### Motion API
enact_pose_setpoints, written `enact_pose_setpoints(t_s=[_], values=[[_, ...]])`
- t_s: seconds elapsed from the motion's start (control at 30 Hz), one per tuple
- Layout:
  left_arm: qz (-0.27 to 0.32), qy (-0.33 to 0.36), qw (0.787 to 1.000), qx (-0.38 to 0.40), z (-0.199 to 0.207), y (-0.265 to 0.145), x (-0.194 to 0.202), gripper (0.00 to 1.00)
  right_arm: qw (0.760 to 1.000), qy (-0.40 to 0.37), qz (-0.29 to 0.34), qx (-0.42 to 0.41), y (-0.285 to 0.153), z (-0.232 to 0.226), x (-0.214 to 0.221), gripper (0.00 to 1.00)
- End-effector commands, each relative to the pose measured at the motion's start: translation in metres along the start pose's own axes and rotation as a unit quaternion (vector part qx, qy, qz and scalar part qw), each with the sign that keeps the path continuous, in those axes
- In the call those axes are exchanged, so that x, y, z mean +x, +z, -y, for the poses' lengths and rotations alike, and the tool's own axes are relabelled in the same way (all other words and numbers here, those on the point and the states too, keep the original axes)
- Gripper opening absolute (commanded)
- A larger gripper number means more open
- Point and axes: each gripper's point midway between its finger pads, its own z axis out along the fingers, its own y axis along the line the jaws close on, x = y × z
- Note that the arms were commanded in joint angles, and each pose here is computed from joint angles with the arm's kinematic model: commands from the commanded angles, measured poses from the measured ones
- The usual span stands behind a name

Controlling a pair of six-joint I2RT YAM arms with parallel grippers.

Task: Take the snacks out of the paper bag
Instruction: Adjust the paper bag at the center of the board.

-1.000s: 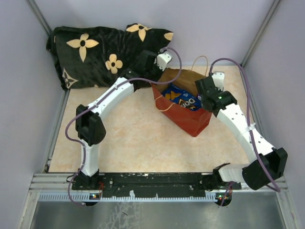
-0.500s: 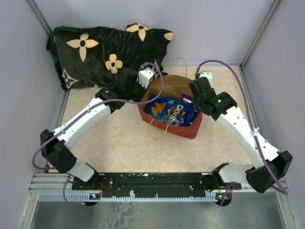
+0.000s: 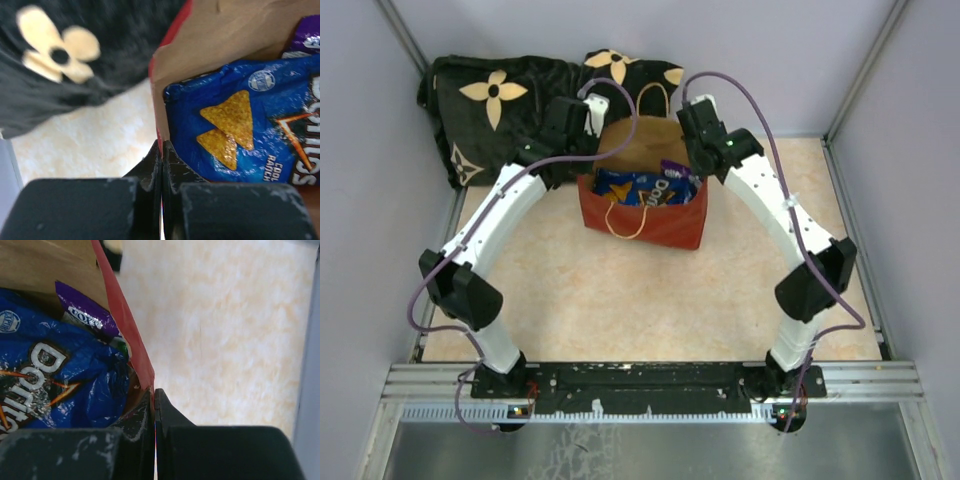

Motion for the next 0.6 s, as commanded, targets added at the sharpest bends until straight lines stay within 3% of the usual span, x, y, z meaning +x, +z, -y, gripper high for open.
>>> enact_pose_setpoints(t_s=[0.0,0.1,0.13,0.17,0.2,0.27,0.3,0.33,0.37,0.43,0.57], values=[[0.171,-0.032,0.983,-0.05,-0.032,-0.048,-0.104,0.0,0.987,0.043,0.155,0.022,-0.042,0.031,-0.111,0.0],[0.196,-0.065,0.977,-0.057,-0.029,-0.065,-0.071,0.0,0.982,0.065,0.179,0.01,-0.063,0.029,-0.095,0.0],[0.208,-0.075,0.974,-0.045,-0.02,-0.066,-0.048,0.0,0.98,0.07,0.186,0.005,-0.064,0.024,-0.074,0.0],[0.221,-0.089,0.971,-0.025,-0.006,-0.068,-0.02,0.0,0.985,0.058,0.163,-0.001,-0.043,0.01,-0.023,0.0],[0.234,-0.11,0.966,-0.008,0.007,-0.067,0.01,0.07,0.983,0.071,0.166,-0.02,-0.041,0.0,0.009,0.1],[0.213,-0.165,0.962,0.032,0.041,-0.063,0.081,0.55,0.98,0.097,0.158,-0.078,-0.031,-0.024,0.084,0.63],[0.184,-0.196,0.962,0.039,0.052,-0.058,0.12,0.7,0.976,0.121,0.155,-0.098,-0.029,-0.028,0.114,0.87],[0.157,-0.226,0.961,0.031,0.056,-0.057,0.153,0.9,0.972,0.143,0.15,-0.111,-0.027,-0.029,0.141,0.98],[0.131,-0.251,0.959,0.031,0.06,-0.059,0.18,0.99,0.967,0.162,0.152,-0.125,-0.03,-0.029,0.156,0.99],[0.113,-0.279,0.952,0.048,0.067,-0.064,0.205,1.0,0.957,0.185,0.168,-0.144,-0.043,-0.022,0.17,0.99],[0.162,-0.278,0.945,0.058,0.058,-0.087,0.178,1.0,0.923,0.208,0.274,-0.17,-0.092,0.002,0.135,0.99]])
